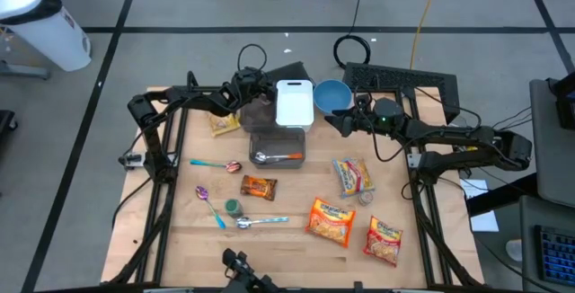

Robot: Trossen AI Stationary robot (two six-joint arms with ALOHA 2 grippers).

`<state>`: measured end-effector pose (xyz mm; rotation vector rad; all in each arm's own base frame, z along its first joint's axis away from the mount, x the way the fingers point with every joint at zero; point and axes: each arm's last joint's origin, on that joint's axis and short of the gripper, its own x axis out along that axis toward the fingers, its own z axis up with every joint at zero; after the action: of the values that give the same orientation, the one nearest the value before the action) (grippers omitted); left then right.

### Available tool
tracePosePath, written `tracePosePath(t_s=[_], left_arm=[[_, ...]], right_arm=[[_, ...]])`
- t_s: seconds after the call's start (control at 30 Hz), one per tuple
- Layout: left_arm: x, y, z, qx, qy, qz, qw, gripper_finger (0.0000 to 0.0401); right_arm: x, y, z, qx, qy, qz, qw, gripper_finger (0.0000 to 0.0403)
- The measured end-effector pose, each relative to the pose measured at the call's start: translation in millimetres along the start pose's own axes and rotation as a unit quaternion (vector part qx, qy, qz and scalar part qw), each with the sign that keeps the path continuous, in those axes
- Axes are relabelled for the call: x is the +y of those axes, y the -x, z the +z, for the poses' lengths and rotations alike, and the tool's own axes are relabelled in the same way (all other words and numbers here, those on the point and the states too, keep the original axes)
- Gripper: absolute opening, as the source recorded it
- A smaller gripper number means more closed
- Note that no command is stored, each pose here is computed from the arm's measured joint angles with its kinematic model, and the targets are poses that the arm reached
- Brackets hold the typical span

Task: Pick & Place Food Item
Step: Put the violet seasoning bottle into the top black bin

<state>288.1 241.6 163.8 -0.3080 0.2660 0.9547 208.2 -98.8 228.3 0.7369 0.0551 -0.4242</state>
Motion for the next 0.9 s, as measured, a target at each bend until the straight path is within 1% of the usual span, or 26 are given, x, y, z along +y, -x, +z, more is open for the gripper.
tracePosePath(t_s=[0.1, 0.27, 0.5, 0.6, 0.73, 0.9], left_arm=[[-1.5, 0.5, 1.7, -0.002, 0.002, -0.021, 1.0, 0.0291], [-3.4, 5.4, 11.1, -0.02, -0.006, -0.039, 0.999, 0.0278], [-3.9, 20.8, 29.0, -0.031, -0.071, -0.039, 0.996, 0.0272], [-3.4, 30.2, 36.4, -0.024, -0.092, -0.037, 0.995, 0.0277], [-1.6, 44.1, 43.3, 0.002, -0.104, -0.034, 0.994, 0.0282], [0.7, 61.5, 48.6, 0.042, -0.121, -0.051, 0.99, 0.0269]], right_arm=[[0.0, 0.0, 0.0, 0.0, 0.0, 0.0, 1.0, 0.0322], [0.0, 0.0, 0.0, 0.0, 0.0, 0.0, 1.0, 0.0322], [0.1, 0.0, 0.0, 0.0, 0.001, 0.0, 1.0, 0.0322], [0.1, 0.0, 0.0, 0.0, 0.002, 0.0, 1.0, 0.0322], [0.1, 0.0, 0.1, -0.001, 0.004, -0.001, 1.0, 0.0322], [0.0, 0.0, 0.1, -0.002, 0.005, -0.001, 1.0, 0.0322]])
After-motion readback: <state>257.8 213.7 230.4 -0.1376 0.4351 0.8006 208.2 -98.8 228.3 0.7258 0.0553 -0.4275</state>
